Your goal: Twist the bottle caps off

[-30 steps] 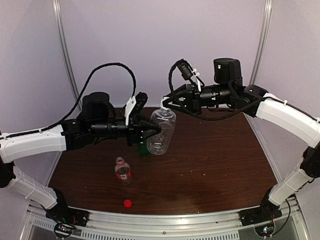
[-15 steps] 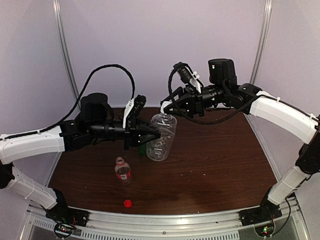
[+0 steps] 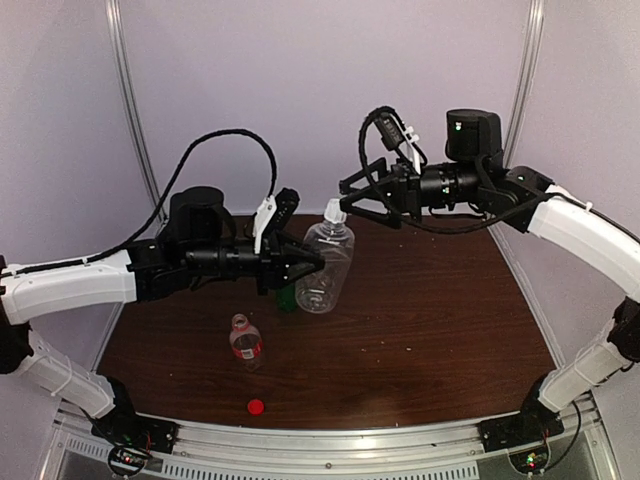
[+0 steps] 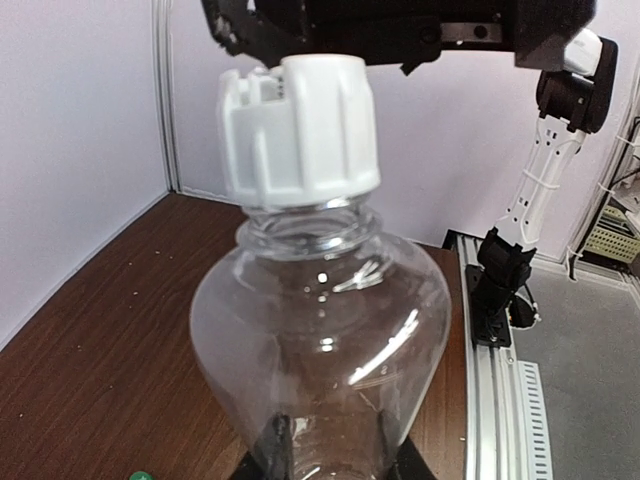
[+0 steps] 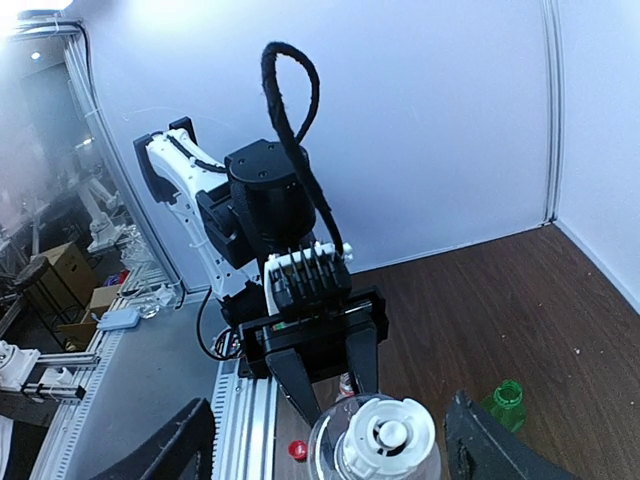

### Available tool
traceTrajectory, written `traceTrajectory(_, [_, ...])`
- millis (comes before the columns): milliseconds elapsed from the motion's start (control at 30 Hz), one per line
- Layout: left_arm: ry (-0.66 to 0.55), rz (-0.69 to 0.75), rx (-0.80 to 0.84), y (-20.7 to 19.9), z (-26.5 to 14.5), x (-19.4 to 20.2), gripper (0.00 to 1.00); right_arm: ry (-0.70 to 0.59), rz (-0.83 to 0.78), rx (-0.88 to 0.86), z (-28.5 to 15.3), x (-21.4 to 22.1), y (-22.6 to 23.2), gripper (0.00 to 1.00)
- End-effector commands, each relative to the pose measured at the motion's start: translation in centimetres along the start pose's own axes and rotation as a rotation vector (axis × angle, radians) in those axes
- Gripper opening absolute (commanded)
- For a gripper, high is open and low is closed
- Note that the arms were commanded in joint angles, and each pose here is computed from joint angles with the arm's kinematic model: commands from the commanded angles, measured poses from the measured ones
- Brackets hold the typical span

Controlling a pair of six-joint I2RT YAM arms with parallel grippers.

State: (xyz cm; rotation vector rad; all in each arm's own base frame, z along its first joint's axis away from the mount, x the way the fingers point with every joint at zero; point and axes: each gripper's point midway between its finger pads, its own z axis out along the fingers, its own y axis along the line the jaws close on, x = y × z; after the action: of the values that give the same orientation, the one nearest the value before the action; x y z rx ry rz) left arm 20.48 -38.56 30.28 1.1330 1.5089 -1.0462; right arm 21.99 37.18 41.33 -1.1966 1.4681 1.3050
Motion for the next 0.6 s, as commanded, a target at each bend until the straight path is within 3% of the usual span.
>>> traceTrajectory(0, [-0.058,0.03,-0.078,1.3,0.1,-2.4,0.04,-0.067,0.07,0.153,-1.0,-1.8,-1.2,0.81])
traceTrajectory(300, [-0.07,0.004,-0.166,3.0,0.3,-2.6,0.04,-0.112,0.217,0.534,-0.8,-1.5,-5.2,0.82])
traceTrajectory(567, [-0.072,-0.005,-0.203,3.6,0.1,-2.5,0.04,-0.074,0.246,0.586,1.0,0.0,-5.8,0.76])
